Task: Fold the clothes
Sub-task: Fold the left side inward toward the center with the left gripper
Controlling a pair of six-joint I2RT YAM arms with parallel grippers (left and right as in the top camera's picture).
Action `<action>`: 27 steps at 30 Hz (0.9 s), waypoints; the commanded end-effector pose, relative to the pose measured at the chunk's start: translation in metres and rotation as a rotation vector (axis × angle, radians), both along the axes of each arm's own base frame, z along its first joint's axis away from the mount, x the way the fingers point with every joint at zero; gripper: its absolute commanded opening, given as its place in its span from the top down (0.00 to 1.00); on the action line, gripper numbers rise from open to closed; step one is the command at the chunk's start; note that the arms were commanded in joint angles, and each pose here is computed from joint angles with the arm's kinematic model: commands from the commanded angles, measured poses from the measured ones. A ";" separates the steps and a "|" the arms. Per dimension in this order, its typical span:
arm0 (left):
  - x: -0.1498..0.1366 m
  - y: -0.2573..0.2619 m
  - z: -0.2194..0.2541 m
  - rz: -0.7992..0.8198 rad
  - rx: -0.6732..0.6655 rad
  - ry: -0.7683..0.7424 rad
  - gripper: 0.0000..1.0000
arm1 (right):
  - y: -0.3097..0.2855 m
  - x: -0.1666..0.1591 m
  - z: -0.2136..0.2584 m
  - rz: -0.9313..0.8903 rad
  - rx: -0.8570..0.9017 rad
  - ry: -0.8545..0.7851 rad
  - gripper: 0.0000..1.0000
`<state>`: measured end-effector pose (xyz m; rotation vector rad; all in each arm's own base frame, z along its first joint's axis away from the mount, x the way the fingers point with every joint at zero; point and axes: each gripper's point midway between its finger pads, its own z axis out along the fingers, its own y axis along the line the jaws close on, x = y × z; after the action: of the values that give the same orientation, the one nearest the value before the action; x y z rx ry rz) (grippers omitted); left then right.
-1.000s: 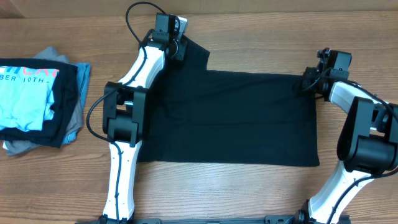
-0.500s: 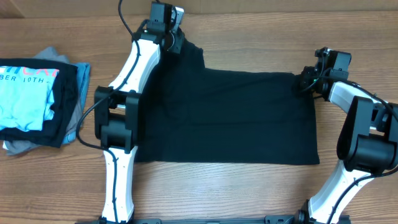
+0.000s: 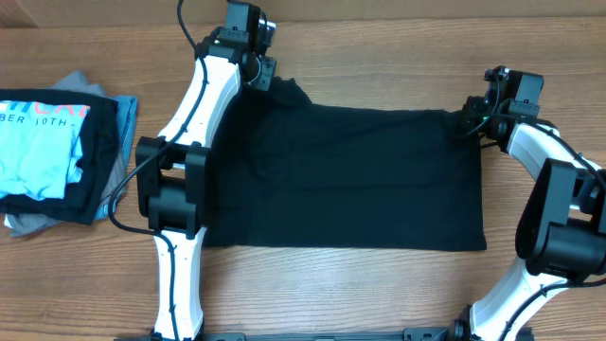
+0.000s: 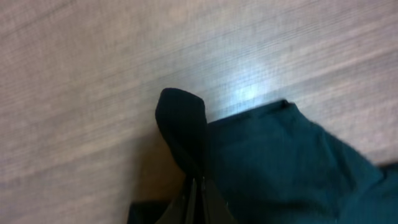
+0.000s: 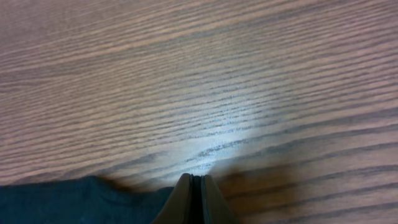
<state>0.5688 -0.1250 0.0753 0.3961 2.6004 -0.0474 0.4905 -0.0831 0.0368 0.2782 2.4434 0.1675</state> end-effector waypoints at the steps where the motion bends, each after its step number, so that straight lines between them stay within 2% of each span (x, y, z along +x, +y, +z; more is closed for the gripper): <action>1: -0.006 0.004 0.049 -0.002 0.003 -0.057 0.96 | 0.003 0.006 0.021 0.017 0.015 -0.047 0.96; 8: -0.019 0.009 0.055 0.024 -0.003 -0.017 0.96 | 0.007 0.002 0.022 0.031 0.030 -0.033 0.96; 15: -0.036 0.021 0.069 0.044 0.002 0.022 0.96 | 0.007 0.003 0.043 0.048 0.004 -0.074 0.96; 20: -0.063 0.028 0.060 0.050 0.027 0.136 0.96 | 0.002 -0.007 0.042 0.024 -0.010 -0.033 0.96; 27: -0.081 0.046 0.053 0.180 -0.003 0.232 0.96 | -0.012 -0.018 0.042 -0.033 0.020 -0.002 0.96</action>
<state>0.4917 -0.0942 0.1114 0.3134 2.8506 -0.0354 0.4704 -0.0799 0.0550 0.2766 2.4905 0.1984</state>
